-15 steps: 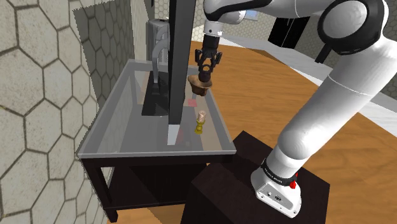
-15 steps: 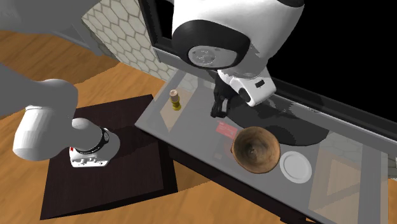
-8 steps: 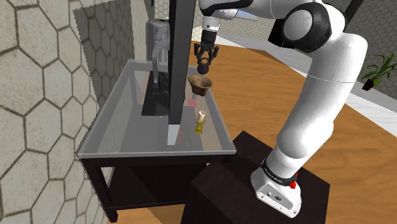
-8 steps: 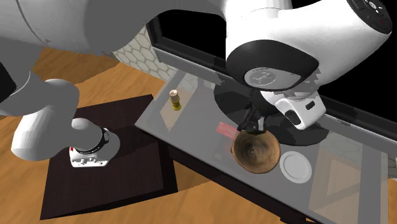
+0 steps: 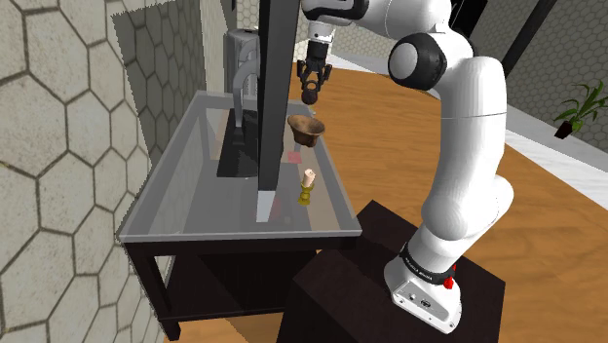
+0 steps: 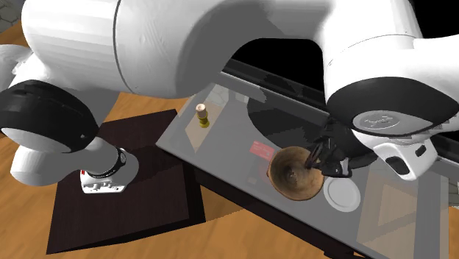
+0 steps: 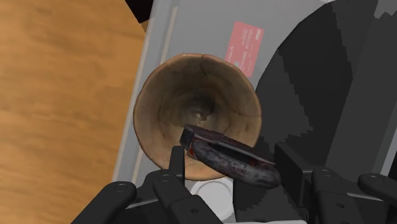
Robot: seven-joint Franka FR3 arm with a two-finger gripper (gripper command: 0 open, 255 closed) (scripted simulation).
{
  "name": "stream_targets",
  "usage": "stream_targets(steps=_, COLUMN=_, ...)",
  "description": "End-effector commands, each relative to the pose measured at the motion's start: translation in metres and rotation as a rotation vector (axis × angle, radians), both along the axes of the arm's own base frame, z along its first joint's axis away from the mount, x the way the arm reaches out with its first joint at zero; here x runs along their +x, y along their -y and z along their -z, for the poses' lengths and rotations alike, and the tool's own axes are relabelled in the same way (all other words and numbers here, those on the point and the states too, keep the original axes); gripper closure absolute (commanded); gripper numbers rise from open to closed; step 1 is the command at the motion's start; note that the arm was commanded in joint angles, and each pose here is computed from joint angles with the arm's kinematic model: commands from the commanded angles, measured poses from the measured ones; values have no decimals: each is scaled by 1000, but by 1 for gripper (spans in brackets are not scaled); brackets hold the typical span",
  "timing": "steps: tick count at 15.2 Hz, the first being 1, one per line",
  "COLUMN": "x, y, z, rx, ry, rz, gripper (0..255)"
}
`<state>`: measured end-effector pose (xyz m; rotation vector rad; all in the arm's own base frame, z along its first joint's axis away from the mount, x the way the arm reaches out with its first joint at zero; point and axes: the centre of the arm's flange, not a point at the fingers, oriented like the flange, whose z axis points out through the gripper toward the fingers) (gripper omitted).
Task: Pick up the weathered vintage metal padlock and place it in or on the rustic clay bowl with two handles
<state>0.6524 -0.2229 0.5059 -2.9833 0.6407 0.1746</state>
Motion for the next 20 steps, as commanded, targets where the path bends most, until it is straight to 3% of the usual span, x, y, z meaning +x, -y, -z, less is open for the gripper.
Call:
stream_targets(steps=1, x=1, y=2, z=9, rx=0, ry=1, rz=-1, gripper=255)
stream_targets(steps=14, x=1, y=2, z=82, rx=0, ry=1, rz=-1, gripper=255)
stream_targets(steps=20, x=1, y=2, z=82, rx=0, ry=1, rz=-1, gripper=255)
